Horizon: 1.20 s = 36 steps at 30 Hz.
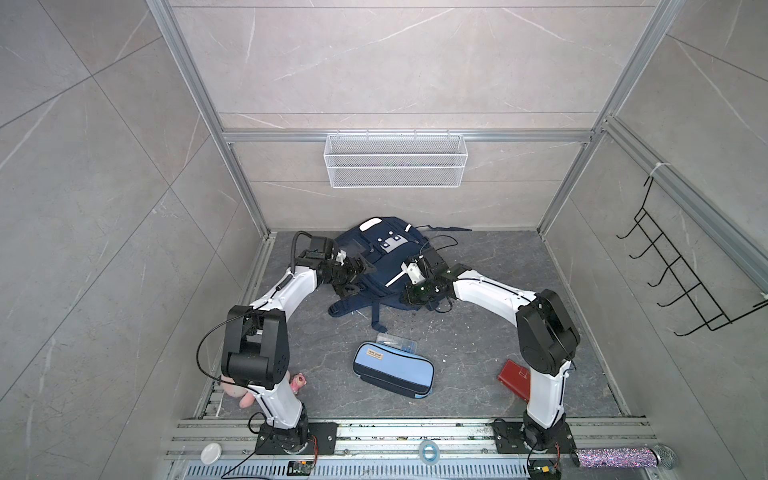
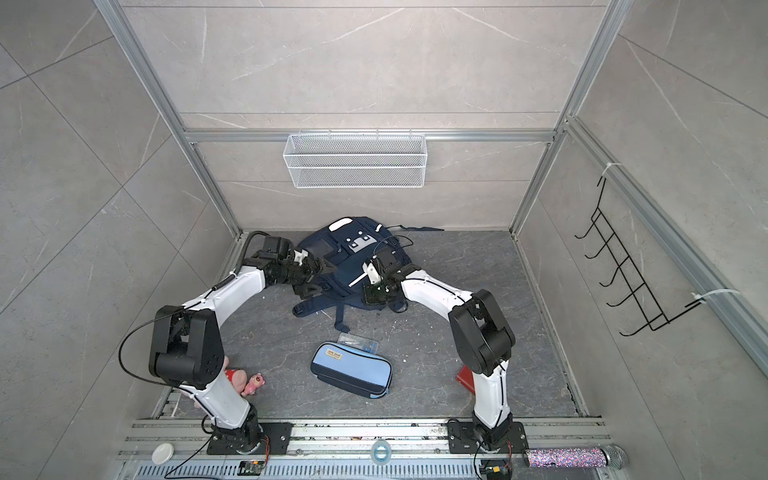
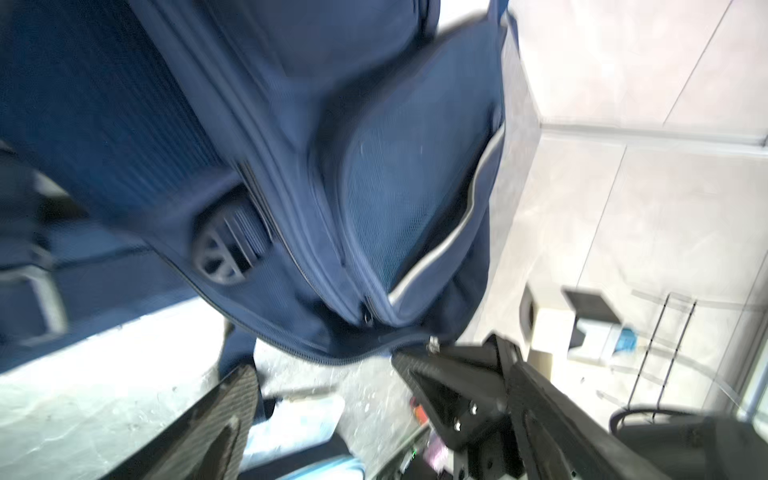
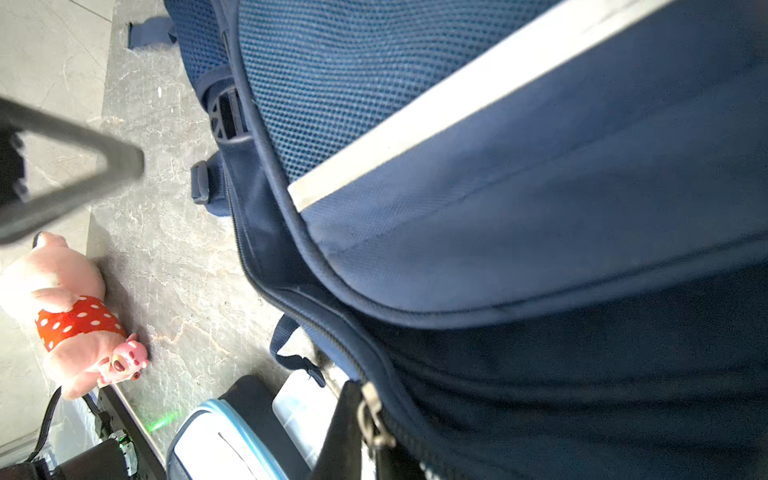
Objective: Pack the student bag
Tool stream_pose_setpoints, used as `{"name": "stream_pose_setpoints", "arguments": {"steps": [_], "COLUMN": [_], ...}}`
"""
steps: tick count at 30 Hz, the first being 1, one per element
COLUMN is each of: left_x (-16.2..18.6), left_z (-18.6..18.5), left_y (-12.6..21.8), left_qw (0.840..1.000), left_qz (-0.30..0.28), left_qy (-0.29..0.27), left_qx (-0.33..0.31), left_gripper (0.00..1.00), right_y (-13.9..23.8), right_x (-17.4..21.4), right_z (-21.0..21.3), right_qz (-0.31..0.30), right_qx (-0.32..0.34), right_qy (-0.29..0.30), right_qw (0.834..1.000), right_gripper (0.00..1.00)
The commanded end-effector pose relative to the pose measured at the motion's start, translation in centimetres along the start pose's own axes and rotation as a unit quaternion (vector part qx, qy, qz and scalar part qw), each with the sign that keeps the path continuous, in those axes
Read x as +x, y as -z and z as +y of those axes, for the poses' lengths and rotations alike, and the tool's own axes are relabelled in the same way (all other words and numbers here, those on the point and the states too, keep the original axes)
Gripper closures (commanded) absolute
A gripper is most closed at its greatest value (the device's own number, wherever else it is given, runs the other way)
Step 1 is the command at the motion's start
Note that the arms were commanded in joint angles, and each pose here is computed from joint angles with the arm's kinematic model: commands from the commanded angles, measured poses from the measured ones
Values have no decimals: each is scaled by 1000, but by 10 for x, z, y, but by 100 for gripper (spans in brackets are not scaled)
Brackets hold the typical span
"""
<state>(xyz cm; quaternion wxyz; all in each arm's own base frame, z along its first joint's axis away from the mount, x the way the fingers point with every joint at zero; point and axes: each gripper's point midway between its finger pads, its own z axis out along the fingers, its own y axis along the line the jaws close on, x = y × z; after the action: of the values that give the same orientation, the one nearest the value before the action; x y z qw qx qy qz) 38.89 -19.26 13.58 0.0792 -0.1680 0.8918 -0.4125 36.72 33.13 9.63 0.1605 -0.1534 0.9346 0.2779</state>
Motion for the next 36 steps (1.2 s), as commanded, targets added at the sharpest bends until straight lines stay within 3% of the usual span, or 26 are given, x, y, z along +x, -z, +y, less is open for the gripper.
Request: {"name": "stream_pose_setpoints", "arguments": {"steps": [1,9,14,17,18,25,30,36], "left_x": [23,8,-4,-7,-9,-14,-19,-26], "left_z": [24,16,11,10,11,24,36,52], "left_y": [-29,-59,-69,-64,-63,-59,-51,-32], "left_qw": [998,998,997,997,998,998,999,1000], "left_qz": [55,48,32,20,17,6,-6,-26], "left_qy": [24,39,53,47,46,40,30,9], "left_qx": [-4,25,55,52,50,41,26,-3], "left_gripper": [4,12,54,95,100,100,100,100], "right_y": [3,-3,3,16,20,45,68,94], "right_x": [-27,-22,-19,-17,-13,20,30,24], "right_z": [19,30,23,5,-2,-67,-105,-138], "right_qz": [-40,-30,-31,-41,-41,-14,-33,-56], "right_qx": [-26,-37,-20,-2,7,82,106,149], "right_qy": [30,40,34,10,2,-78,-142,-174], "right_qw": [998,998,999,999,999,993,984,972], "right_gripper": [100,100,100,100,100,100,100,100]}}
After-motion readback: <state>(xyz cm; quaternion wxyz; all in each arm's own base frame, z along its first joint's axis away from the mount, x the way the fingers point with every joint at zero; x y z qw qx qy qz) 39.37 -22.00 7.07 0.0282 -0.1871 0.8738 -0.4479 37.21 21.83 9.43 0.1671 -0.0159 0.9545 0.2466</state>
